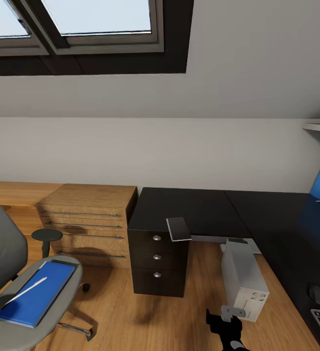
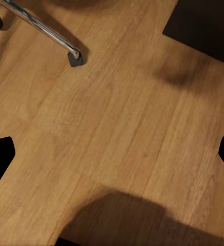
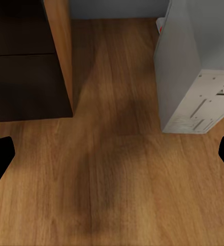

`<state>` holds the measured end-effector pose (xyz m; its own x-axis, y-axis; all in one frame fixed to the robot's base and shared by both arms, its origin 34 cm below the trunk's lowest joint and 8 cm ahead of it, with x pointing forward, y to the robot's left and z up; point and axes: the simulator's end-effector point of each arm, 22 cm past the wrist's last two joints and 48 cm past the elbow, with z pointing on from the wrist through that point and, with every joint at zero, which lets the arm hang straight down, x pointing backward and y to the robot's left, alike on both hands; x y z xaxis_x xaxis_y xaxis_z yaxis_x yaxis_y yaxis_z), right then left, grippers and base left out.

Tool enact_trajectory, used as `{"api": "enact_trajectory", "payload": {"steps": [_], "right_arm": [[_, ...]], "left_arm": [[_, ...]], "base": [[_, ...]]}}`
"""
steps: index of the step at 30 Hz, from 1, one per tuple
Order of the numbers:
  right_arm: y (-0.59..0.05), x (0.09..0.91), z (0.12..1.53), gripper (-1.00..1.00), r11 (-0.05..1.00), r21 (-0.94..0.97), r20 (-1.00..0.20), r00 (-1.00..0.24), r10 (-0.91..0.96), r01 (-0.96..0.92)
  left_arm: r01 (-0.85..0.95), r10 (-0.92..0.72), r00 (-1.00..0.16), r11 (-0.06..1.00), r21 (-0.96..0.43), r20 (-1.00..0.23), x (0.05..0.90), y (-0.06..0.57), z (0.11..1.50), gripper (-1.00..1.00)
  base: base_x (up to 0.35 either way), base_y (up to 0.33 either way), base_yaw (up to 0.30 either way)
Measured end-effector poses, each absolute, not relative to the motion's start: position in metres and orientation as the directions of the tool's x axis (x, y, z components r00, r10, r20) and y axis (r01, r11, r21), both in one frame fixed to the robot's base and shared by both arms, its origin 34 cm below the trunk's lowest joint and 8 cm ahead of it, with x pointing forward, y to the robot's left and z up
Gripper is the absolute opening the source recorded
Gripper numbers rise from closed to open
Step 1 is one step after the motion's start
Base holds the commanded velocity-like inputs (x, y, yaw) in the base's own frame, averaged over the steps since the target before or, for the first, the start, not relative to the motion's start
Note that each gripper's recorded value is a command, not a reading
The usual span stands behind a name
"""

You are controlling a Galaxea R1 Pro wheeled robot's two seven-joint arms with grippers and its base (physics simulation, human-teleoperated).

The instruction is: In the bedroom, organize the workspace by keeping the computer under the desk, ensuring the monitor is on the desk, placing the keyboard on the desk next to the monitor, placing the mouse on the desk next to the keyboard, moving the folder from the swivel chair onto the desk next to the mouse, stacking the notebook on top of the folder with the pen on top of the notebook, and positioning the swivel chair next to the desk.

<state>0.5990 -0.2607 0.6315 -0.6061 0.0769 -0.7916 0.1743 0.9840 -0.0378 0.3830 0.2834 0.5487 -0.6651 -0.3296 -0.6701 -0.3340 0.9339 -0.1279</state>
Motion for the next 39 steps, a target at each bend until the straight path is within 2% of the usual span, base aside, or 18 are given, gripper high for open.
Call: {"api": "enact_trajectory", "payload": {"steps": [14, 24, 39], "right_arm": [[-0.26, 0.599, 0.631, 1.0, 0.984, -0.037, -0.792, -0.605, 0.077, 0.175], [-0.25, 0.598, 0.631, 1.0, 0.986, -0.027, -0.79, -0.607, 0.081, 0.167], [-0.25, 0.597, 0.63, 1.0, 0.986, -0.027, -0.789, -0.609, 0.081, 0.166]], "left_arm": [[-0.335, -0.331, -0.664, 0.933, -0.128, -0.67, 0.383, 0.284, 0.549, 1.0], [-0.334, -0.331, -0.664, 0.933, -0.13, -0.67, 0.383, 0.283, 0.549, 1.0], [-0.335, -0.332, -0.667, 0.933, -0.13, -0.667, 0.382, 0.283, 0.548, 1.0]], "base": [[0.0, 0.0, 0.003], [0.0, 0.088, 0.252], [0.0, 0.234, 0.231]]}}
